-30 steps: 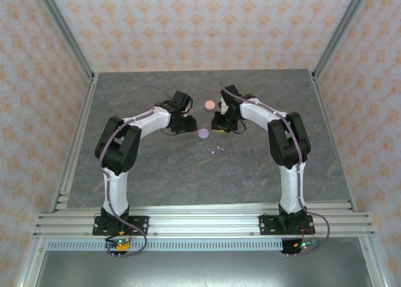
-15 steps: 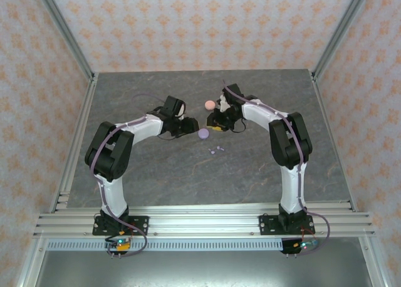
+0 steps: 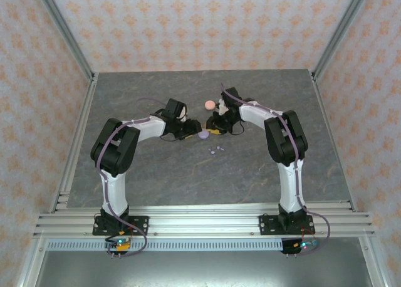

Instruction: Insert wireless bluetooth earbuds into charging case

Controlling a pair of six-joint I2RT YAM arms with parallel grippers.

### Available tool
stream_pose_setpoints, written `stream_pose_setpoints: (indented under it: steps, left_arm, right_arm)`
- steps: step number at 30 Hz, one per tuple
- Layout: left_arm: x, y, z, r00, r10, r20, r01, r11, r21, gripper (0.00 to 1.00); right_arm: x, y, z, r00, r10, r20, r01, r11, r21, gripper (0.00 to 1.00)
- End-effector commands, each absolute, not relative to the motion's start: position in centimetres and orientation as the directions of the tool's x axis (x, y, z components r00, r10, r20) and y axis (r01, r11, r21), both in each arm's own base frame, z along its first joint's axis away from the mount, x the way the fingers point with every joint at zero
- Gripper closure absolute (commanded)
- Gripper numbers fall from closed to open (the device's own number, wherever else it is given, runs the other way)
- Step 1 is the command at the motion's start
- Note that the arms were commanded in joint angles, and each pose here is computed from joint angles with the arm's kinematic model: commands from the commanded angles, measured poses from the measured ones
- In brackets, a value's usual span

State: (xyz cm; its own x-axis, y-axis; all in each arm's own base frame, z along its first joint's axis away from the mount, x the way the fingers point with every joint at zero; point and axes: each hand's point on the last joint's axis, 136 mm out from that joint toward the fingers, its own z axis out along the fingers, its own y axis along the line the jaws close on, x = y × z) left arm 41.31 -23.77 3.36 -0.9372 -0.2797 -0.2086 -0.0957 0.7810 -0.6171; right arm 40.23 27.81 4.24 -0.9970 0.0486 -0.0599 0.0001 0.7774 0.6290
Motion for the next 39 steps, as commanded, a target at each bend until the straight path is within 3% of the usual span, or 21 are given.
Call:
stream_pose_setpoints:
  steps: [1, 23, 35, 39]
  left_arm:
    - [41.4, -24.6, 3.1, -0.943, -0.271, -0.195, -0.089, 0.768, -0.635, 0.47]
    - [41.1, -26.8, 2.8, -0.955, -0.256, -0.153, -0.083, 0.720, -0.689, 0.53]
    - [41.4, -27.7, 3.3, -0.951, -0.281, -0.133, -0.096, 0.672, -0.735, 0.64]
    - [41.7, -27.5, 4.0, -0.942, -0.297, -0.156, -0.090, 0.671, -0.736, 0.73]
  right_arm:
    - [40.4, 28.1, 3.9, -0.997, 0.049, -0.052, 0.004, 0.766, 0.643, 0.72]
    - [39.3, 27.8, 2.2, -0.998, 0.060, -0.011, 0.039, 0.769, 0.638, 0.79]
    - [39.4, 27.8, 2.4, -0.998, 0.061, -0.013, 0.039, 0.767, 0.641, 0.80]
    - [39.5, 27.8, 2.8, -0.998, 0.065, -0.022, 0.035, 0.763, 0.645, 0.80]
